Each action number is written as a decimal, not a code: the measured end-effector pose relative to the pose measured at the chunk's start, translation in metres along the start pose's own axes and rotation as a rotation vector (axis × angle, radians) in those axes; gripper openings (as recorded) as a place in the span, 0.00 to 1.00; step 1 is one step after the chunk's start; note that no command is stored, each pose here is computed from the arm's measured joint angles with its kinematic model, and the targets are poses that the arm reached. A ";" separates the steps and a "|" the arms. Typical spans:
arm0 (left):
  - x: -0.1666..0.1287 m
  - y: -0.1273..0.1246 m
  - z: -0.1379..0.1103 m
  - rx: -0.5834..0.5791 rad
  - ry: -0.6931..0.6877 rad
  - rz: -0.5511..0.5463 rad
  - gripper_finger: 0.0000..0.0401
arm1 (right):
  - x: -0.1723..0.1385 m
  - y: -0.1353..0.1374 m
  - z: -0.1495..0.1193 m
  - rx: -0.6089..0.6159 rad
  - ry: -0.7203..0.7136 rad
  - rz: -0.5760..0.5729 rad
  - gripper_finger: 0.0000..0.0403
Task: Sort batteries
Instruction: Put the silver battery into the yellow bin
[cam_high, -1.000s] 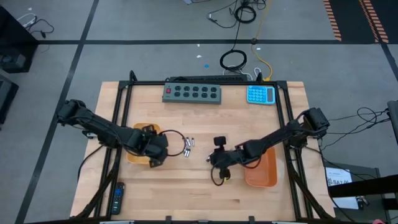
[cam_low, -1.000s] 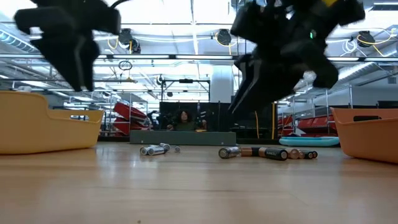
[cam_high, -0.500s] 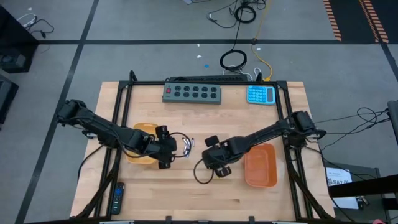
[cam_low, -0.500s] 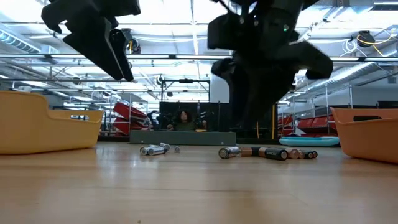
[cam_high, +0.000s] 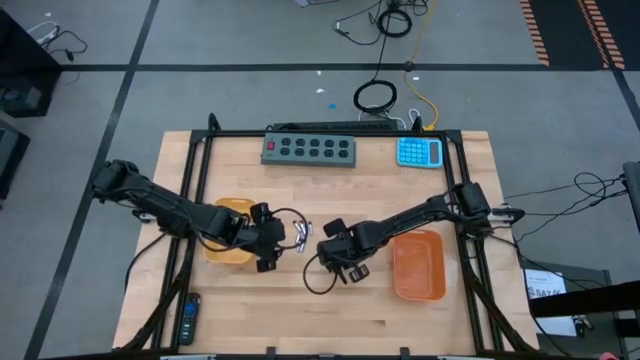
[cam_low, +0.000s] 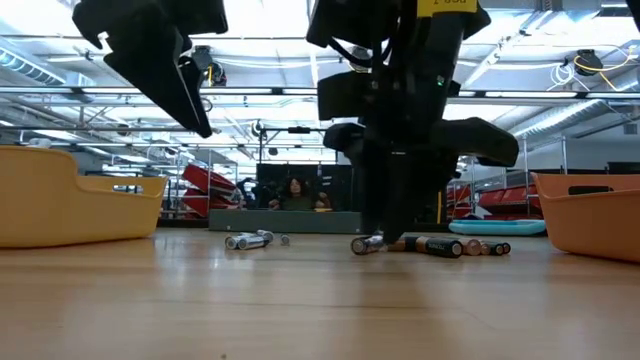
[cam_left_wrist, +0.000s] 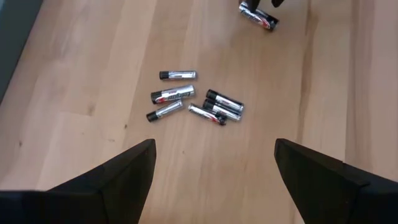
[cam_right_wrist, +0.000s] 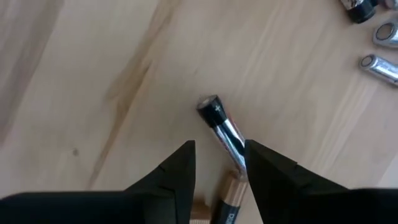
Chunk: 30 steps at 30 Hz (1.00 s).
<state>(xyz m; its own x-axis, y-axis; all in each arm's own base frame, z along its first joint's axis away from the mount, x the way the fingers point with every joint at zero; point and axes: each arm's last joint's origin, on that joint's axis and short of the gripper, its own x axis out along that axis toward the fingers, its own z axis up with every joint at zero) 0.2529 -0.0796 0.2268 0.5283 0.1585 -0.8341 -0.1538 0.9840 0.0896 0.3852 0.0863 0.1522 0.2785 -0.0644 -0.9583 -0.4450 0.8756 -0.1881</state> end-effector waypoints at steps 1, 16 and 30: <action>0.000 0.000 0.000 0.000 0.000 0.001 0.84 | 0.000 -0.001 0.000 0.002 -0.002 0.001 0.32; 0.011 -0.001 -0.014 -0.007 0.001 0.006 0.84 | 0.004 -0.016 -0.002 -0.010 -0.038 0.056 0.32; 0.015 -0.008 -0.034 0.036 -0.090 0.007 0.84 | 0.029 -0.020 -0.005 0.089 -0.014 0.121 0.05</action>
<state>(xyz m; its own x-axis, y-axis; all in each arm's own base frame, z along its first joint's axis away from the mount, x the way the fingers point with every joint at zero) 0.2340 -0.0882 0.1952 0.6002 0.1703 -0.7815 -0.1284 0.9849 0.1161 0.3978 0.0644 0.1268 0.2396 0.0499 -0.9696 -0.3988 0.9156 -0.0514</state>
